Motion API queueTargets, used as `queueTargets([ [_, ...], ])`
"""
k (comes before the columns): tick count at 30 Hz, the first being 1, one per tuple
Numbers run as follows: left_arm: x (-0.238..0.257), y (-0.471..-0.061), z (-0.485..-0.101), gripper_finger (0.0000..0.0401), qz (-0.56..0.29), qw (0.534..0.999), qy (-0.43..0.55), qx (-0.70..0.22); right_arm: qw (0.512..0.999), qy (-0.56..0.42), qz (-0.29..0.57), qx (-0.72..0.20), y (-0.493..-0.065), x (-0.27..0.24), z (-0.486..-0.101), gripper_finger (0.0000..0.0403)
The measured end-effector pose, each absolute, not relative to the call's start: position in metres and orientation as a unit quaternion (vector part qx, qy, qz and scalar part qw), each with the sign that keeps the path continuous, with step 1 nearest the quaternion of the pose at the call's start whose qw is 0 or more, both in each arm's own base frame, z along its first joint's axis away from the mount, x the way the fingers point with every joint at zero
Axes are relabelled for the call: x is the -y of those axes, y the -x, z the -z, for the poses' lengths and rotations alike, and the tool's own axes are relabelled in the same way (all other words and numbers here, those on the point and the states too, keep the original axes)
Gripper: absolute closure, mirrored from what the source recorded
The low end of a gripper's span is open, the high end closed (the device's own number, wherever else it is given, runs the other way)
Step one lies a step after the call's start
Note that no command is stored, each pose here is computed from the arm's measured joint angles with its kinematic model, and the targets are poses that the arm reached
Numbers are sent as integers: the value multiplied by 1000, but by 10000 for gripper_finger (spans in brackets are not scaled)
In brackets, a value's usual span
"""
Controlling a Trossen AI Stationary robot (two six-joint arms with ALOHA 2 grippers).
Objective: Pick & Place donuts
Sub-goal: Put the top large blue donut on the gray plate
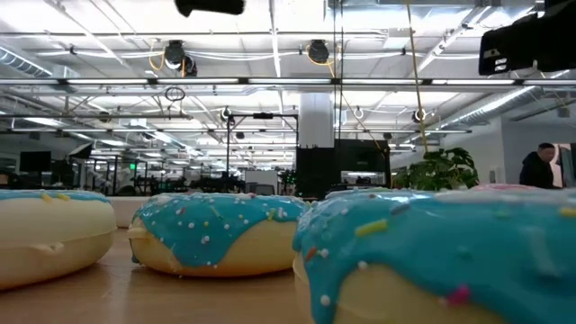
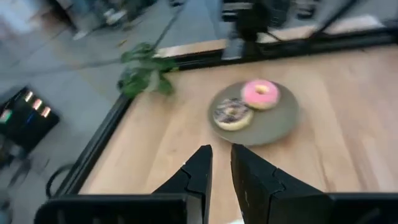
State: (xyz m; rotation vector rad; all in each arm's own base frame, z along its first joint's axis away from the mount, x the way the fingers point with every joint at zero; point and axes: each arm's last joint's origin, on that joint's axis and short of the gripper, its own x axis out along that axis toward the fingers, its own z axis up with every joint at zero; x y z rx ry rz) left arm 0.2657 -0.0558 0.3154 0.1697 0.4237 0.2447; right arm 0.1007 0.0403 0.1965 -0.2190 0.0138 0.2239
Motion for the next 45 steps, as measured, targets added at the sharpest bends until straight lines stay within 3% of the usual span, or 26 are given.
queueTargets([
  [7, 75, -319, -325, 334, -72, 937, -85, -332, 987, 111, -115, 8, -91, -36, -201, 403],
  [13, 93, -357, -300, 323, -63, 884, -127, -445, 986, 117, -113, 21, -89, -35, -203, 403],
  [16, 102, -372, -280, 286, -45, 868, -111, -481, 986, 120, -113, 22, -89, -35, -203, 403],
  [24, 122, -398, -238, 133, 18, 842, -7, -539, 987, 112, -113, 21, -89, -35, -203, 403],
  [28, 141, -403, -215, 99, 72, 823, 21, -563, 987, 114, -114, 17, -89, -35, -202, 403],
  [35, 167, -401, -187, 105, 101, 800, 14, -591, 986, 122, -114, 13, -89, -35, -201, 403],
  [45, 180, -399, -189, 127, 123, 810, 8, -574, 986, 120, -116, 9, -89, -35, -200, 403],
])
